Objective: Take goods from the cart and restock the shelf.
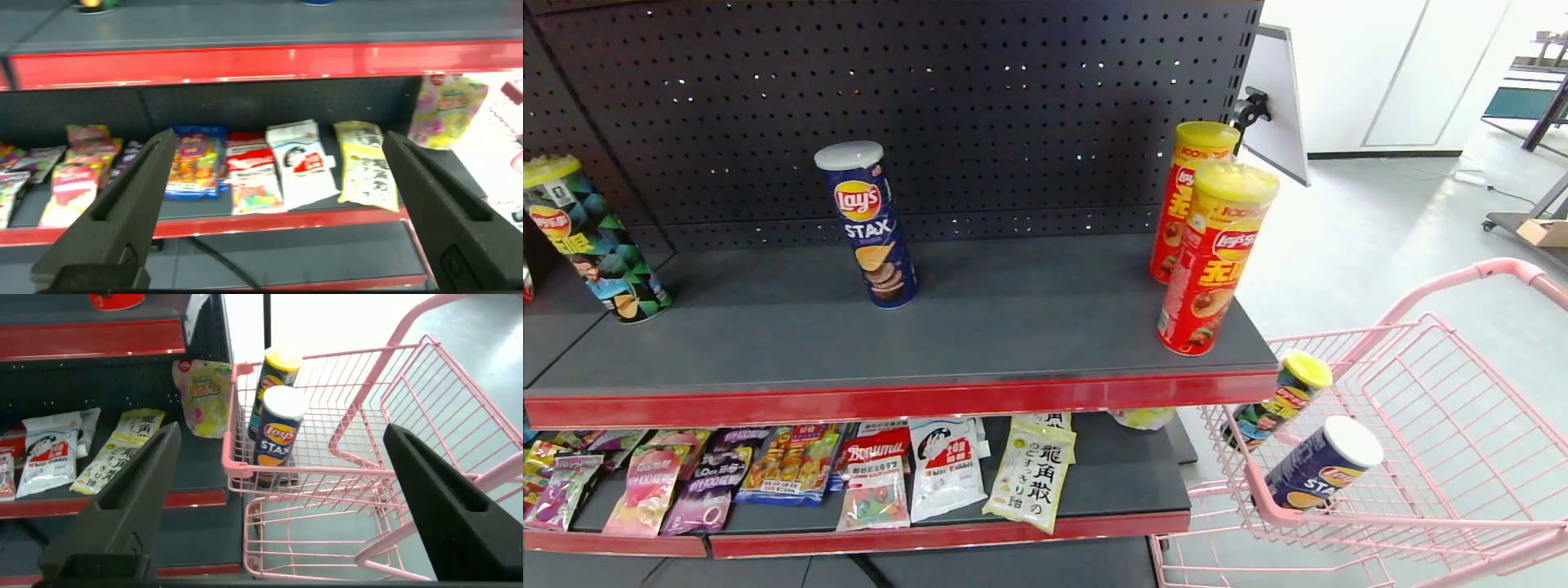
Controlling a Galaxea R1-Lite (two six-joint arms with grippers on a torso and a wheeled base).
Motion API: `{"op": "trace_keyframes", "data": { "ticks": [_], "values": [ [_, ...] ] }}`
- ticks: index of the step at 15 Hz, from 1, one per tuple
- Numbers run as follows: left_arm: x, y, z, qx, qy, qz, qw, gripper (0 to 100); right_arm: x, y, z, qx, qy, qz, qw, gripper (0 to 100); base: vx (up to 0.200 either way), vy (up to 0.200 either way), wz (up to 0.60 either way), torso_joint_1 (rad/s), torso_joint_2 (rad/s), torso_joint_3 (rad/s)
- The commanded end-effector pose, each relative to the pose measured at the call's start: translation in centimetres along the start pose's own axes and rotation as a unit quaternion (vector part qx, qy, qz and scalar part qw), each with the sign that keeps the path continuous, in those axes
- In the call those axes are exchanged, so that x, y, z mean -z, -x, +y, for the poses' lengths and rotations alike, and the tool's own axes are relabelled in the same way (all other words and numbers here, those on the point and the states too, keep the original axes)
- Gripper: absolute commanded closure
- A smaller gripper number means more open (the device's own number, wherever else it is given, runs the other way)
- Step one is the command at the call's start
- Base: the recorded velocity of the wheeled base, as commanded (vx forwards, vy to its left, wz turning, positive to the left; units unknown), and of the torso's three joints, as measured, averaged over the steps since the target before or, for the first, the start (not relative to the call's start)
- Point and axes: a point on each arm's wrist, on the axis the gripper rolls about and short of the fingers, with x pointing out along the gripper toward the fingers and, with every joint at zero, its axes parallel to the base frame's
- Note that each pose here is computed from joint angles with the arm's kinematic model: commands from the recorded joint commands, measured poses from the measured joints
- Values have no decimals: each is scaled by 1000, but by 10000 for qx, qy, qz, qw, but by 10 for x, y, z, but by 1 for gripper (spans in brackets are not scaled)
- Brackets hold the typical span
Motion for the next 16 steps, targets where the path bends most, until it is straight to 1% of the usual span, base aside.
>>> {"op": "trace_keyframes", "data": {
  "ticks": [1, 14, 16],
  "values": [
    [0, 0, 0, 1, 1, 5, 10000, 0, 0, 0, 0, -1, 2, -3, 10000, 0, 0, 0, 0, 0, 0, 0],
    [0, 0, 0, 1, 2, 12, 10000, 0, 0, 0, 0, -1, 2, -3, 10000, 0, 0, 0, 0, 0, 0, 0],
    [0, 0, 0, 1, 1, 5, 10000, 0, 0, 0, 0, -1, 2, -3, 10000, 0, 0, 0, -600, 2, 0, 2]
  ]
}}
